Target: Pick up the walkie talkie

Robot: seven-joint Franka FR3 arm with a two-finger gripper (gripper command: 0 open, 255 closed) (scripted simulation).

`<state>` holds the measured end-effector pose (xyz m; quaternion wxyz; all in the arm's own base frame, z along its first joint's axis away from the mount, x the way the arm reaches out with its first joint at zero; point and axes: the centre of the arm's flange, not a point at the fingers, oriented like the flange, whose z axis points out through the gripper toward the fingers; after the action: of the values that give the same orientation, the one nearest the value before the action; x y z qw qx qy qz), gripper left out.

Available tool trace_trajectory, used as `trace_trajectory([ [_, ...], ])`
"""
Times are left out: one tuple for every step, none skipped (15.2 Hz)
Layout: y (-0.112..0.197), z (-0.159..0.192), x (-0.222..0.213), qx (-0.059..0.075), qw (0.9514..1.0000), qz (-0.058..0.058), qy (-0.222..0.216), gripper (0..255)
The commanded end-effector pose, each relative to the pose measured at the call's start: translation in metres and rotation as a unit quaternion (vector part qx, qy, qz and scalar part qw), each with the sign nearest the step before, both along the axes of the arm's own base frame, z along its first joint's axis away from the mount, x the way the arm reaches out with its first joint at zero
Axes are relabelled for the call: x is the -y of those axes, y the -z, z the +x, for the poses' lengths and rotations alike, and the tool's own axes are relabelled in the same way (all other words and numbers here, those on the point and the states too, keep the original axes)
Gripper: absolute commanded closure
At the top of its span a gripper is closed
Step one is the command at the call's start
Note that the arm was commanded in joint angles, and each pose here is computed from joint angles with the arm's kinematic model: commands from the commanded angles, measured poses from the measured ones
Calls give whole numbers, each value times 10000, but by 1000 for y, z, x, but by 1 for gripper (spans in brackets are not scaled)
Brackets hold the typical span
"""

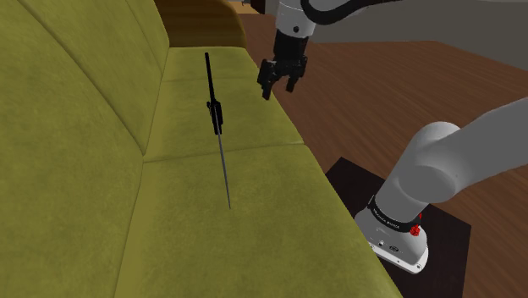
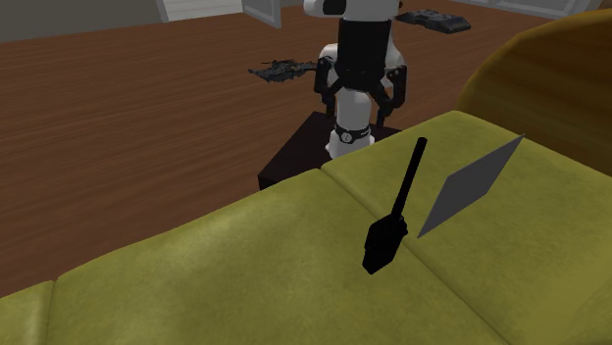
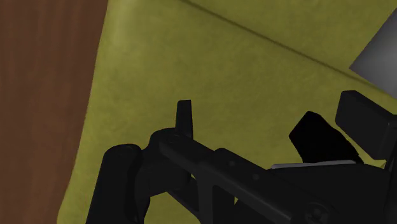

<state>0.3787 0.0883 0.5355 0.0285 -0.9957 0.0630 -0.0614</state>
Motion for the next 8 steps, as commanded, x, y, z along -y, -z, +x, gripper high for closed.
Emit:
trace_trajectory([
  [7, 18, -18, 93, 9997, 118, 197, 0],
  [10, 26, -25, 136, 9993, 171, 288, 0],
  [12, 34, -33, 180, 9989, 225, 380, 0],
  [15, 42, -41, 223, 9982, 279, 472, 0],
  [17, 50, -48, 266, 9975, 333, 564, 0],
  [19, 58, -55, 309, 9966, 386, 655, 0],
  [21, 67, -63, 352, 9956, 440, 747, 0],
  [23, 76, -70, 395, 9945, 493, 838, 0],
])
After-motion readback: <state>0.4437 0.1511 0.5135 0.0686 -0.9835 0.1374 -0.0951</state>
